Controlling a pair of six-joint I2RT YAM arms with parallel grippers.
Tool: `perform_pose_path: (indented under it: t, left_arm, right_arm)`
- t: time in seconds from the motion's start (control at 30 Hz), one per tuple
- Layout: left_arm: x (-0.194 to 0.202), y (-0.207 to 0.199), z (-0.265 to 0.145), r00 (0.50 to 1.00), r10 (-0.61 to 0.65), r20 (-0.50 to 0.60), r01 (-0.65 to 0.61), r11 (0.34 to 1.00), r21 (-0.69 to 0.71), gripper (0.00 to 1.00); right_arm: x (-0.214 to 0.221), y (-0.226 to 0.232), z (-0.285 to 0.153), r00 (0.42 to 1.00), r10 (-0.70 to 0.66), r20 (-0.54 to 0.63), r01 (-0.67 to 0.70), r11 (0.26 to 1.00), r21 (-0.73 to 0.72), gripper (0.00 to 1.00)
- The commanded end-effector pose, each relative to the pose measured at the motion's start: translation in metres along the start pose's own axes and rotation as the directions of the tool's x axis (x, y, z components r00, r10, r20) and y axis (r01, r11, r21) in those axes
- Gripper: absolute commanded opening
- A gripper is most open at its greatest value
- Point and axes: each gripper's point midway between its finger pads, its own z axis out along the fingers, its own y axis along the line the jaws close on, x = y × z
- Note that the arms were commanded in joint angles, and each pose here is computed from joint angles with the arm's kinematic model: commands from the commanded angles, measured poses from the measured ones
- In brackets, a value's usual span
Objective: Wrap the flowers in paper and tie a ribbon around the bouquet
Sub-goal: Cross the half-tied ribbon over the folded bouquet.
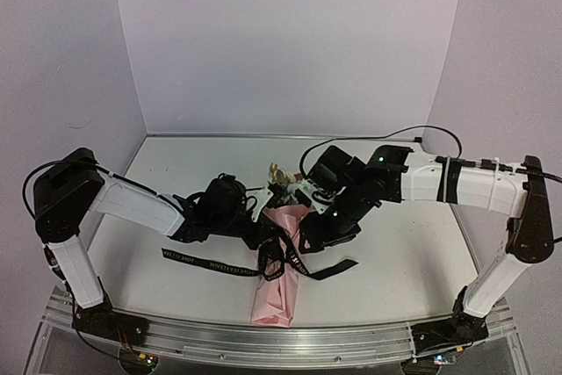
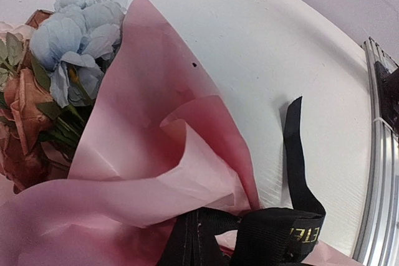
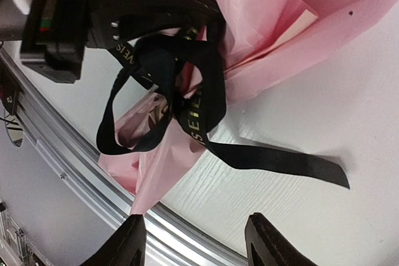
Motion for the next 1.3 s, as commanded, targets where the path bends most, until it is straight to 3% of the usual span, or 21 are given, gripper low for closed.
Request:
perform_pose_path:
  t: [0.0, 0.33, 0.7, 0.97, 1.27]
  left_arm:
    - [-0.046, -0.010, -0.014, 0.983, 0.093, 0.157, -0.086, 0.995, -0.047, 0.00]
    - [-0.038, -0.033, -0.012, 0.977, 0.153, 0.145, -0.149, 0.988, -0.037, 0.00]
    - [-0.024, -0.021, -0.029, 0.986, 0.074, 0.147, -0.076, 0.997, 0.007, 0.00]
    - [-0.018, -0.042, -0.041, 0.990, 0.060, 0.127, -0.082, 0.981, 0.177, 0.00]
    - [0.004, -0.065, -0.038, 1.000, 0.019, 0.000, -0.017, 0.931, 0.364, 0.00]
  right_arm:
    - [-0.008, -0.010, 0.000, 0.994, 0.105, -0.017, -0.104, 0.994, 0.045, 0.56]
    - [-0.010, -0.006, 0.008, 0.987, 0.147, -0.071, -0.143, 0.988, 0.050, 0.54]
    - [-0.016, 0.005, 0.020, 0.995, 0.064, -0.074, -0.059, 0.996, 0.064, 0.54]
    - [-0.021, 0.000, 0.026, 1.000, 0.000, 0.004, 0.000, 0.990, 0.143, 0.52]
    - [-0.027, 0.007, 0.039, 0.982, -0.179, 0.066, 0.167, 0.973, 0.158, 0.52]
